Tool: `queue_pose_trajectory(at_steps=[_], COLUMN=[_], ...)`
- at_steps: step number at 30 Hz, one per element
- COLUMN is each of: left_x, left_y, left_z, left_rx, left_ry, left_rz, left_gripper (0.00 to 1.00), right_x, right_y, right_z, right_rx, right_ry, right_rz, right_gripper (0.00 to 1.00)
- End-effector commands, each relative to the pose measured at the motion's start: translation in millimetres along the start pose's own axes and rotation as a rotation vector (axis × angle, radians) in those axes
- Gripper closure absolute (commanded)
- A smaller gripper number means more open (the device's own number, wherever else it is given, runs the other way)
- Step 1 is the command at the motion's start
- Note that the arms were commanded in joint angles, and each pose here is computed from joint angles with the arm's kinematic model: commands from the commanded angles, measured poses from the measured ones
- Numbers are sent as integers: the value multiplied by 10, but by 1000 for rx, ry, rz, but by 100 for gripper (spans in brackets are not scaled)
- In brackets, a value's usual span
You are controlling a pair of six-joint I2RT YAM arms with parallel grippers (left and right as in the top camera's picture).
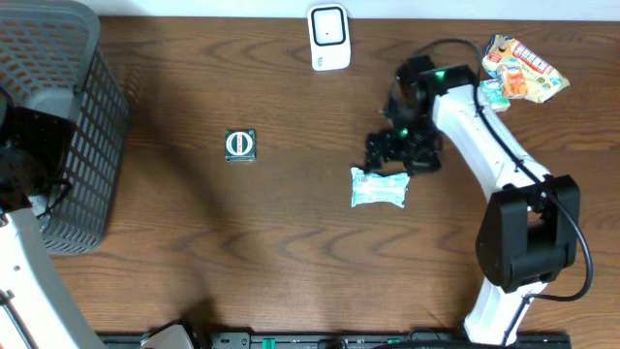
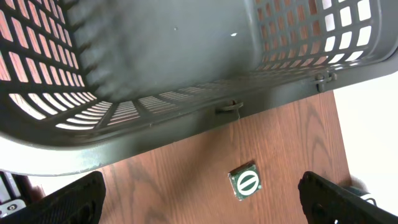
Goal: Scan the item barcode
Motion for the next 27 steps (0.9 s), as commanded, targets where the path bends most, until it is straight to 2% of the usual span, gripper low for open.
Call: queue_pose_trajectory(at_steps=[1, 4, 8, 11, 16, 18, 27], left_x=[15, 15, 15, 15, 15, 15, 15], left_y=[10, 10, 10, 10, 10, 10, 10], left_z=[-5, -6, -5, -6, -5, -5, -5], left_rx=[-4, -5, -4, -5, -4, -4, -4], left_ry=[6, 6, 6, 6, 6, 6, 6], left_rz=[-5, -5, -5, -5, -5, -5, -5], left_gripper=[2, 2, 2, 3, 2, 3, 2], right_x=[51, 29, 21, -66, -240, -257, -512], right_y=[-124, -236, -401, -409, -212, -99, 242], right_z=[-36, 26, 200, 387, 500, 488, 191], right_rx=[45, 89, 152, 137, 17, -28, -101], right_ry=[19, -24, -71, -144, -232, -211, -66], right_rz=[-40, -42, -59, -75, 55, 74, 180], right_gripper=[18, 27, 32, 37, 34, 30, 27])
Point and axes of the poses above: each gripper's point midway between its finger pads, its own z axis out along the fingers, its own x axis along the line the jaws close on, y = z × x, the point moved 4 cm from there along -z, back along the fingers, and after that the axes turned 10 degrees about z, right-handed, at the moved point
